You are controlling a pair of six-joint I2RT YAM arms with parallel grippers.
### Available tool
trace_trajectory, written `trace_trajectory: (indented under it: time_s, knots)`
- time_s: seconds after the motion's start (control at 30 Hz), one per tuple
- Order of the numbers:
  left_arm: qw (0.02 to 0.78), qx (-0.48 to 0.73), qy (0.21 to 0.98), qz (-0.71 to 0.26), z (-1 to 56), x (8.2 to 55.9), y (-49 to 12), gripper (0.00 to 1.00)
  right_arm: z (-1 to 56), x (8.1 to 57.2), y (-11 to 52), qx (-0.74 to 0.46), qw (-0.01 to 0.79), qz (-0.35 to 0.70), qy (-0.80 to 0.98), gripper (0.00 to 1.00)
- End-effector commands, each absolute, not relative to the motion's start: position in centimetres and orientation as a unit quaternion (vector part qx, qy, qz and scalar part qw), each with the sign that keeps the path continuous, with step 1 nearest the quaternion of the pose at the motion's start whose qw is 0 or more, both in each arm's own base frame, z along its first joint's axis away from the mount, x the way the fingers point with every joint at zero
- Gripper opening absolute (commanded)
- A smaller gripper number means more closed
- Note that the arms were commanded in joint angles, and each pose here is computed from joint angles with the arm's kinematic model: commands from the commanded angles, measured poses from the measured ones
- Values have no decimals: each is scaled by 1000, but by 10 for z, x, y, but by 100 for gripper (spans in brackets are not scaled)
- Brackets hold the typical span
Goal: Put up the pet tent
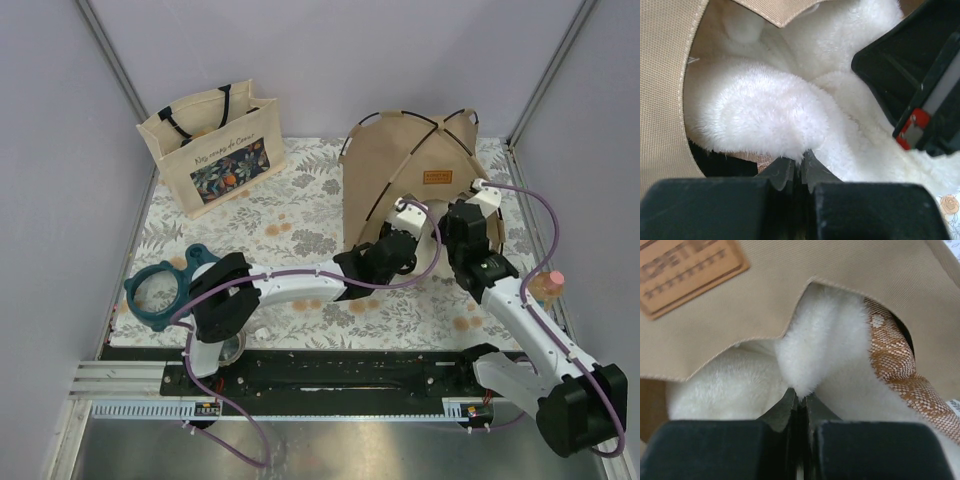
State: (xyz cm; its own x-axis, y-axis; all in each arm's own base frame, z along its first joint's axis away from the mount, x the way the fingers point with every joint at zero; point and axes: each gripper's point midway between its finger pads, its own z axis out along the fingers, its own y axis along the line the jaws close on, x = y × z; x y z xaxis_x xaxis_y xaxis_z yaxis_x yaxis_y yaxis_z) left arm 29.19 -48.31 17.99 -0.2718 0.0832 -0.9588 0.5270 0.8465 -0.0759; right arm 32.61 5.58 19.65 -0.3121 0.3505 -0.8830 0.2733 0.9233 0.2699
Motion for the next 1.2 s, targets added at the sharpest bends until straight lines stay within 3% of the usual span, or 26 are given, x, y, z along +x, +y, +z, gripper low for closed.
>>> trace_trajectory:
  time_s: [0.0, 0.37, 0.67, 0.73, 0.83, 0.9, 1.03, 1.17]
  knots:
    - [648, 125, 696, -285, 260, 308, -496, 0, 205, 351, 68, 207, 571, 137, 783, 0]
    - [703, 133, 652, -251, 277, 335, -504, 0, 204, 383, 68, 216, 603, 199, 742, 0]
    - [688, 125, 672, -244, 237, 346, -506, 2, 203, 409, 64, 200, 616, 188, 739, 0]
    - [679, 124, 682, -239, 227, 348, -505, 14, 197, 412, 65, 203, 604, 190, 747, 13]
    - [671, 124, 688, -249, 223, 343, -501, 40, 188, 406, 65, 215, 585, 189, 759, 46]
    - [661, 121, 692, -265, 225, 337, -498, 54, 187, 397, 60, 231, 580, 182, 759, 59]
    - [636, 116, 704, -295, 230, 324, -493, 64, 191, 371, 46, 254, 564, 151, 771, 70]
    - [599, 100, 732, -310, 226, 313, -488, 76, 193, 345, 35, 262, 543, 120, 788, 72]
